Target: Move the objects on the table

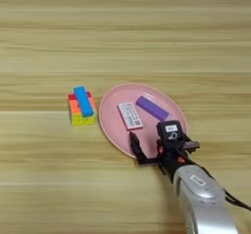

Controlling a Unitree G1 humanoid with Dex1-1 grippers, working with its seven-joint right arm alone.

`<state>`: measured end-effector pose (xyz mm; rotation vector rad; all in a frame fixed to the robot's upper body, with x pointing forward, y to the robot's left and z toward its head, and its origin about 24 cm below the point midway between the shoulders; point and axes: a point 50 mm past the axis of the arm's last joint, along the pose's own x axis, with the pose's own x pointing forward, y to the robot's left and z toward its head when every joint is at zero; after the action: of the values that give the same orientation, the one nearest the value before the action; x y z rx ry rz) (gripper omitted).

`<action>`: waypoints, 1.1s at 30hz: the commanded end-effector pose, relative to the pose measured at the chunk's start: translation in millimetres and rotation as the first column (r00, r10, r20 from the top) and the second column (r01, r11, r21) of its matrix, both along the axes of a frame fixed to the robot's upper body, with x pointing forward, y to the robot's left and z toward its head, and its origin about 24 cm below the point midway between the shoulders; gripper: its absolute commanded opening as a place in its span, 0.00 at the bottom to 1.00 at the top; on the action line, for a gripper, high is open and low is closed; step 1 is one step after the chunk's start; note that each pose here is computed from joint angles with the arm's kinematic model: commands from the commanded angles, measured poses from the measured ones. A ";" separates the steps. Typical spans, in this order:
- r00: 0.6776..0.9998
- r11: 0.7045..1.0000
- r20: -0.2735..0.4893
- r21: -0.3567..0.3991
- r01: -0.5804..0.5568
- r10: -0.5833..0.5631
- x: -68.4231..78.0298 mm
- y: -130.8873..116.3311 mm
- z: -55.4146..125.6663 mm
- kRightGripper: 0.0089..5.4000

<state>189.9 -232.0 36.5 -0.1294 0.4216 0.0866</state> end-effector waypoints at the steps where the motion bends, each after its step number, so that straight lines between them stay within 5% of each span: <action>1: 0.995 1.000 0.102 -0.023 -0.009 0.012 8.0 0.8 18.9 1.00; 22: 0.968 1.000 0.250 -0.007 -0.018 0.019 15.0 7.3 44.5 1.00; 33: 0.970 0.997 0.236 0.037 -0.071 0.061 22.4 22.5 37.6 1.00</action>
<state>203.5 -211.4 58.7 -0.0787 0.2705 0.1363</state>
